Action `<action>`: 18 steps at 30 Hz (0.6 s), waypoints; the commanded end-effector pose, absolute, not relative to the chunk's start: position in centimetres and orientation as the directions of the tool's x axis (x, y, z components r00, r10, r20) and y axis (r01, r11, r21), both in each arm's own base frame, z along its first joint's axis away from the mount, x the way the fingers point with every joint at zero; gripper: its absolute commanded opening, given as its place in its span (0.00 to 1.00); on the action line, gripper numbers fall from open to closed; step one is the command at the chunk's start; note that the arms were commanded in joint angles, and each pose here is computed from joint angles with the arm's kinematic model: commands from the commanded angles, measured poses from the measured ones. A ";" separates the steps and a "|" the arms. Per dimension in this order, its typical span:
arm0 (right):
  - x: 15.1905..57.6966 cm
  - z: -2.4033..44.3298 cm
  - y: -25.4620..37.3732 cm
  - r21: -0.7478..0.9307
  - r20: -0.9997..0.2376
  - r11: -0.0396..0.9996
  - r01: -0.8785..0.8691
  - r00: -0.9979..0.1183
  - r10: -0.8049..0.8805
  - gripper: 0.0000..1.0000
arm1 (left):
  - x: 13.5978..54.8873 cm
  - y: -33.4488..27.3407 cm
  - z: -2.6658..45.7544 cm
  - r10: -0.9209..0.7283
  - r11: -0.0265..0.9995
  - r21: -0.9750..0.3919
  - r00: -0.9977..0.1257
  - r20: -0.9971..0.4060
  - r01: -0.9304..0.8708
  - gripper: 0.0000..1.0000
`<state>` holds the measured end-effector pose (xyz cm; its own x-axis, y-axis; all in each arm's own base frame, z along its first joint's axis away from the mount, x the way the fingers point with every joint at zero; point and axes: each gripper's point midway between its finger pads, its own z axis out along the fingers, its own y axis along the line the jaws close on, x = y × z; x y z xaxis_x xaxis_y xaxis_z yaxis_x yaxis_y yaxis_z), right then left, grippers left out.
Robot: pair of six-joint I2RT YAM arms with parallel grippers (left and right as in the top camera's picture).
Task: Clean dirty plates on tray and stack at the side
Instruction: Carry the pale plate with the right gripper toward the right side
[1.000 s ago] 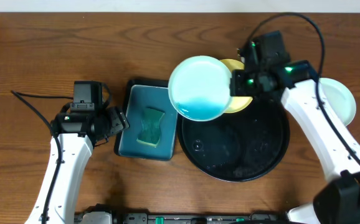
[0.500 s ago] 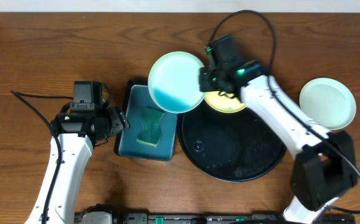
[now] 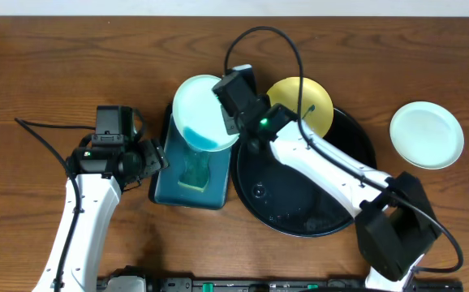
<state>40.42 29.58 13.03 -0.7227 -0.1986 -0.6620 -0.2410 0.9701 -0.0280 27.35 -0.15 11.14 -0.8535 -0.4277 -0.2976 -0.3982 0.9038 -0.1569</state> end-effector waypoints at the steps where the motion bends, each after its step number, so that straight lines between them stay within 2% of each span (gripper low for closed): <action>1: 41.2 14.8 29.6 -0.129 -0.708 0.961 -0.246 -0.655 -0.263 0.01 | 27.5 0.1 11.7 -0.440 0.898 -0.162 -0.843 -0.311 -0.409 0.81; 14: 40.2 17.8 30.4 -0.469 -0.704 0.850 -0.240 -0.479 -0.524 0.01 | 27.5 0.1 11.7 -0.440 0.898 -0.161 -0.843 -0.310 -0.409 0.81; 18: 39.7 20.0 31.1 -0.564 -0.708 0.808 -0.170 -0.404 -0.580 0.01 | 27.5 0.1 11.7 -0.440 0.898 -0.161 -0.843 -0.310 -0.409 0.81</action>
